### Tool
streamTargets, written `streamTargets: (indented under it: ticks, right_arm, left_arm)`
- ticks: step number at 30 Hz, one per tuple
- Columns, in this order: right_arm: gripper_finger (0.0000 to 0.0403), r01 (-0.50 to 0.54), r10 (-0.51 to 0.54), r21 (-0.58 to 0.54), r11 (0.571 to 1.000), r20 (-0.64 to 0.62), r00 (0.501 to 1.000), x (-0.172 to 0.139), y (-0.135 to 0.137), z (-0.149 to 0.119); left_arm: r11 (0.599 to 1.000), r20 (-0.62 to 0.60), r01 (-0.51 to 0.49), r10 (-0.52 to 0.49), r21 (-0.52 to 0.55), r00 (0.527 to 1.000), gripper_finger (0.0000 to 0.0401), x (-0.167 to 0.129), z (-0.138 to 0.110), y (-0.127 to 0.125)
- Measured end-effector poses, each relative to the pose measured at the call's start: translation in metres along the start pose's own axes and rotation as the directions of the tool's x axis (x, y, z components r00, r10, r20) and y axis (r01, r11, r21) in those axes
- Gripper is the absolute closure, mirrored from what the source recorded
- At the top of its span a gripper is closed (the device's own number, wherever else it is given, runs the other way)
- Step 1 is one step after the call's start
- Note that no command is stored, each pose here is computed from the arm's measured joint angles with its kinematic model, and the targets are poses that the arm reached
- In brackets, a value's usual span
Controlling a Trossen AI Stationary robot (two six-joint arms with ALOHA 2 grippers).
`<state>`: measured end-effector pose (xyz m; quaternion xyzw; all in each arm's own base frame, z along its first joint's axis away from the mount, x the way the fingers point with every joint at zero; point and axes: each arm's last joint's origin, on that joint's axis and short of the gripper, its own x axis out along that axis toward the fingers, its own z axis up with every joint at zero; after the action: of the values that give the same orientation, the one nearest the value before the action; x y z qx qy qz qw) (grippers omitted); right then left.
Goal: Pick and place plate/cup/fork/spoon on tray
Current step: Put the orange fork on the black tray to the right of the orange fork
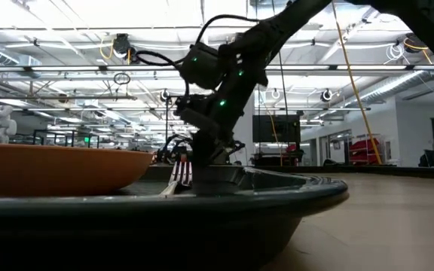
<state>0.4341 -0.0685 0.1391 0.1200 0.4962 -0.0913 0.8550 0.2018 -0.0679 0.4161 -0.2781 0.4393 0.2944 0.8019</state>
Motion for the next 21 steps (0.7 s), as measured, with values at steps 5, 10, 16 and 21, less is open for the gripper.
streamTargets:
  ticks: [5,10,16,21]
  right_arm:
    - [0.0401,0.036,-0.036,0.067,0.997,-0.006,0.999,-0.028,0.0,0.003]
    - [0.0402,0.055,-0.059,0.166,0.985,0.019,0.998,-0.056,0.004,0.008]
    - [0.0402,0.033,-0.049,0.309,0.951,0.043,0.998,-0.077,0.015,0.009]
    - [0.0402,-0.006,-0.014,0.4,0.916,0.045,0.999,-0.085,0.033,0.006]
  left_arm:
    - [0.991,0.023,-0.017,0.014,0.13,1.0,0.032,0.0,0.002,0.002]
    - [0.974,0.033,-0.003,-0.005,0.225,0.999,0.032,-0.007,0.002,0.015]
    - [0.961,0.027,-0.001,-0.006,0.276,1.0,0.032,-0.01,-0.011,0.053]
    - [0.972,0.015,0.054,-0.059,0.23,0.998,0.032,-0.016,-0.027,0.093]
